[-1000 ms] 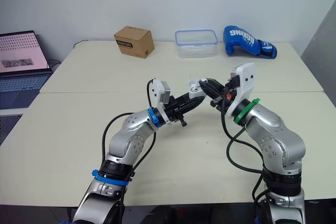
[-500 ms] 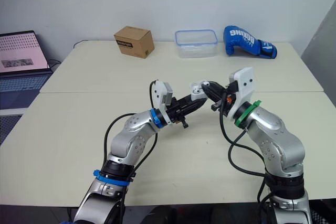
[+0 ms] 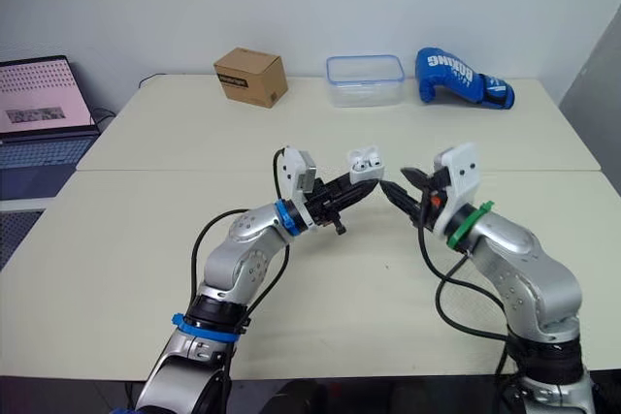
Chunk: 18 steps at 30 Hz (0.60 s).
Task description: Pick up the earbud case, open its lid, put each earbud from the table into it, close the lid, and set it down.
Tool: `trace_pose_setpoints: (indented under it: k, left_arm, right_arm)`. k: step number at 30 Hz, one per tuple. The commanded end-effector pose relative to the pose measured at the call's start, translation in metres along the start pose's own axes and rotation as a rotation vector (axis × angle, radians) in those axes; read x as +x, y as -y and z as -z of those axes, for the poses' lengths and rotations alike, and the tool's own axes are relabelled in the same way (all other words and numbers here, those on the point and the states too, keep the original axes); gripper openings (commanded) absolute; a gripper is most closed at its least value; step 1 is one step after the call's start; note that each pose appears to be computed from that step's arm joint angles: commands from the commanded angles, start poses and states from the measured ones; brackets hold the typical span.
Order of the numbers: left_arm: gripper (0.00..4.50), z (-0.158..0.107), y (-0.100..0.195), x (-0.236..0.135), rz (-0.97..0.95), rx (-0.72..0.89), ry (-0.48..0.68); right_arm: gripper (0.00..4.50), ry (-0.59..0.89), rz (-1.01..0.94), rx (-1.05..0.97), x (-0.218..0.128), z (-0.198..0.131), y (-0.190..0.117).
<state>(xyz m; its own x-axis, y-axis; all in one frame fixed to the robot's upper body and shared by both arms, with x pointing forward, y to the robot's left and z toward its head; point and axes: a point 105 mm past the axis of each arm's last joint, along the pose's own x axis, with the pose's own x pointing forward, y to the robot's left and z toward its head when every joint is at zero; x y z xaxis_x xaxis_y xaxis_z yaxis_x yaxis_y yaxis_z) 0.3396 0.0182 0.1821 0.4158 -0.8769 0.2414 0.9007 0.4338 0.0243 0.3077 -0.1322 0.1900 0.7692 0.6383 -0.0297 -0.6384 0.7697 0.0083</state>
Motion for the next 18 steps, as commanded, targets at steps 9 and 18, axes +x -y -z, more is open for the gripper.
trace_pose_setpoints:
  k: [9, 18]
  left_arm:
    - [0.74, -0.013, 0.046, -0.013, 0.356, 0.051, -0.1]
    - [0.74, 0.001, 0.046, -0.013, 0.376, 0.088, -0.166]
  right_arm:
    - [0.06, -0.054, -0.039, -0.089, 0.009, -0.014, 0.024]
    - [0.02, -0.056, -0.434, 0.01, 0.006, -0.034, -0.039]
